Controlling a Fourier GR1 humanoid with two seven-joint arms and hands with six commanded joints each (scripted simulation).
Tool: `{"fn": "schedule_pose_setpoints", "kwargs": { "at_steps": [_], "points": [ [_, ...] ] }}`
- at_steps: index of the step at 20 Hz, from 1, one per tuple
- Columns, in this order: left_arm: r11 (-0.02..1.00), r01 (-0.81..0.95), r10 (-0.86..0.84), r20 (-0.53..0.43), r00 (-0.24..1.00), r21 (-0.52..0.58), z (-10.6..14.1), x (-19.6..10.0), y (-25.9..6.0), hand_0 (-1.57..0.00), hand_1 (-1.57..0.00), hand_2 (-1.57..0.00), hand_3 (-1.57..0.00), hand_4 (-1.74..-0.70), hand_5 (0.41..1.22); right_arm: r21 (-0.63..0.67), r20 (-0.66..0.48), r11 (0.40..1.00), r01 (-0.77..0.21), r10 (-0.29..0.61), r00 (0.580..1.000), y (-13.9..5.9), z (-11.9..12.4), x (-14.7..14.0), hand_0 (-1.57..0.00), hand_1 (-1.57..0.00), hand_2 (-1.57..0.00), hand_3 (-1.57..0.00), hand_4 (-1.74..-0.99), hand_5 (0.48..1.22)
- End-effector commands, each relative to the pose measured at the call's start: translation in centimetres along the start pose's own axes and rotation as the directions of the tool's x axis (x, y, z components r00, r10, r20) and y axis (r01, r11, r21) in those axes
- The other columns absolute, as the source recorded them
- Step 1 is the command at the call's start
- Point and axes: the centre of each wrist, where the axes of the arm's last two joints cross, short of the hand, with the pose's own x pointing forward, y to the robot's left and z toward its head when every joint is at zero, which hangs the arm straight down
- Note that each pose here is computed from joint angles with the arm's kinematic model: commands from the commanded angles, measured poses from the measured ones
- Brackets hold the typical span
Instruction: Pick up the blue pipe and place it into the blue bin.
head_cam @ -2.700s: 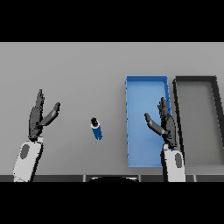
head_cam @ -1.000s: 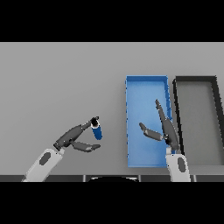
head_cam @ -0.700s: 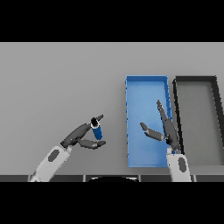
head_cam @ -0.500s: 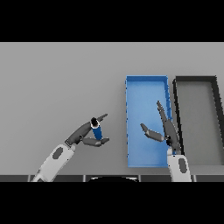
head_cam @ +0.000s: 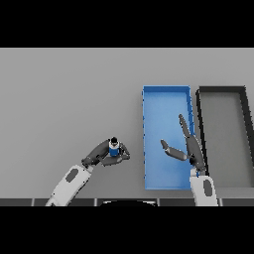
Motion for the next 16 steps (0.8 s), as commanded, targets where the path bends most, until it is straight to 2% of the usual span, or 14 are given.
{"fn": "schedule_pose_setpoints", "kwargs": {
  "at_steps": [1,3,7,11,16],
  "points": [
    [1.000,0.014,-0.014,0.013,1.000,-0.003,0.2,-0.1,-0.2,-1.19,-1.27,-1.31,-1.26,-1.62,1.106,-0.003,-0.024,1.000,0.001,-0.001,1.000,0.0,-0.2,-0.3,0.00,0.00,0.00,0.00,-1.178,0.561],
    [1.000,0.027,-0.027,0.003,1.000,0.002,-0.1,0.2,-0.7,-1.33,-1.38,-1.40,-1.37,-1.56,1.148,0.004,-0.017,1.000,-0.006,0.006,1.000,0.0,-0.3,-0.3,0.00,0.00,0.00,0.00,-1.176,0.559],
    [0.998,0.058,-0.058,0.069,0.996,0.006,-0.1,0.5,-1.1,-1.47,-1.49,-1.50,-1.49,-1.50,1.191,0.012,-0.028,1.000,-0.010,0.011,1.000,0.3,-0.3,-0.7,0.00,0.00,0.00,0.00,-1.166,0.556],
    [0.999,0.032,-0.033,0.213,0.976,0.008,-0.8,2.8,-1.5,-1.53,-1.54,-1.54,-1.54,-1.48,1.209,0.000,-0.017,1.000,-0.019,0.019,1.000,0.2,-0.2,-0.4,0.00,0.00,0.00,0.00,-1.151,0.550],
    [0.998,0.067,-0.063,0.254,0.965,-0.006,-2.2,5.7,-1.2,-1.56,-1.56,-1.56,-1.56,-1.47,1.217,0.004,-0.025,0.999,-0.043,0.043,0.999,0.0,-0.1,-0.6,0.00,0.00,0.00,0.00,-1.129,0.561]
  ]
}}
